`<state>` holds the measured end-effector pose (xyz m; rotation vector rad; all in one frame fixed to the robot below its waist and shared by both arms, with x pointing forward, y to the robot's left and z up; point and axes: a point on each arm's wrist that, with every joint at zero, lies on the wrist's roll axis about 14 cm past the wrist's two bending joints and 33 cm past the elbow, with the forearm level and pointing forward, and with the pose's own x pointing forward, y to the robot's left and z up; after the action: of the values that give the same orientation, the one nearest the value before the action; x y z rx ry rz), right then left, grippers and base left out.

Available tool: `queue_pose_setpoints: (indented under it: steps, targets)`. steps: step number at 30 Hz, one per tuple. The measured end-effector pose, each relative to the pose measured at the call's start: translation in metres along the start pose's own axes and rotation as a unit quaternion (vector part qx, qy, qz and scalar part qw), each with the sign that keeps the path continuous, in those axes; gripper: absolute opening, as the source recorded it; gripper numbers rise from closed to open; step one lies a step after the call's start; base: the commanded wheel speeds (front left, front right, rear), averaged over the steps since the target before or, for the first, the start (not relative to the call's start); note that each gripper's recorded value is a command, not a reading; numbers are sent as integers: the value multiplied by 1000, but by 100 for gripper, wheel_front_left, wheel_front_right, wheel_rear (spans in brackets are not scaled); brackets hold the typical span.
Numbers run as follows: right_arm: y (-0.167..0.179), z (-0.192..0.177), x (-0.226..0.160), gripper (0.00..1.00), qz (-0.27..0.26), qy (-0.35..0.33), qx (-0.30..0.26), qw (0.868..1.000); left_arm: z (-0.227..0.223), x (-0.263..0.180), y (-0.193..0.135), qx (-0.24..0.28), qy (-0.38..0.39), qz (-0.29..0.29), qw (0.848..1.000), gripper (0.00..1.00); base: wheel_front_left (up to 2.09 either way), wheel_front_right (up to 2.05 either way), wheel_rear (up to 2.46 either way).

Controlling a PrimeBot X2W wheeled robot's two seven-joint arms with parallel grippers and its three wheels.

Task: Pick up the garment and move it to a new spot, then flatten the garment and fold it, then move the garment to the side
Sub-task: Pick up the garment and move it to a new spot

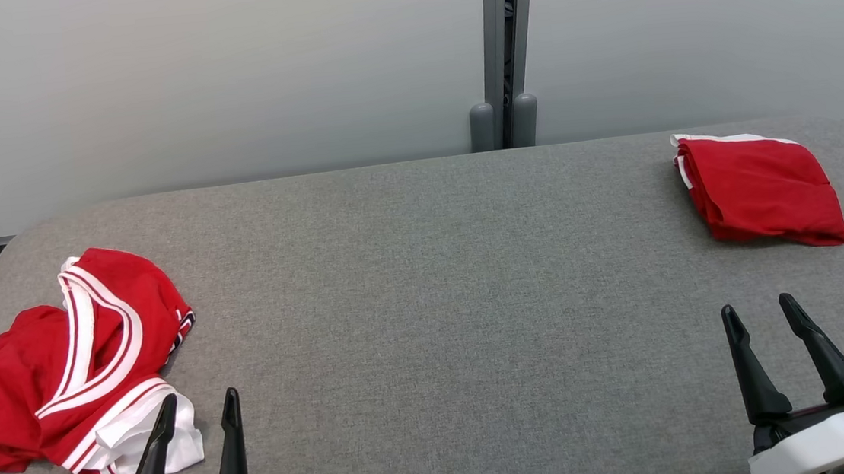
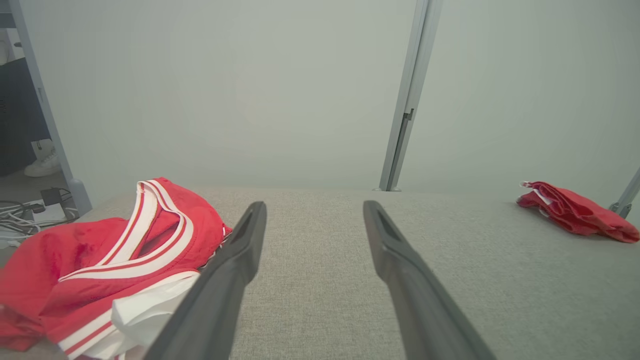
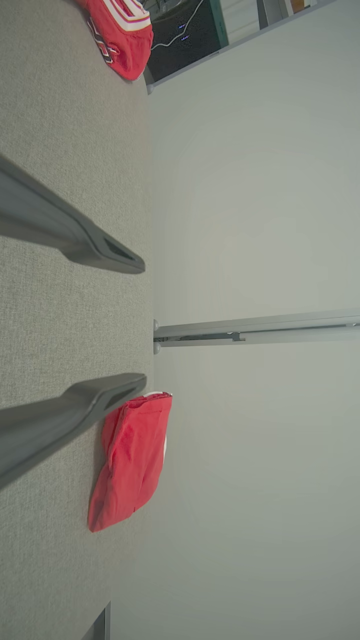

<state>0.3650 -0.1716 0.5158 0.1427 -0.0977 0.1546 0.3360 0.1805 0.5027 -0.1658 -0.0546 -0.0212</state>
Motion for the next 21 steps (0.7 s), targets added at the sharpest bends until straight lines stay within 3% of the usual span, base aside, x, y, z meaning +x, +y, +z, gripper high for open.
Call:
queue_pose_setpoints:
  steps: [21]
  targets:
    - [-1,-3,-1,100,-4,3,8,1000,-5,0,1,-2,6,0,1000,100,0,0,0]
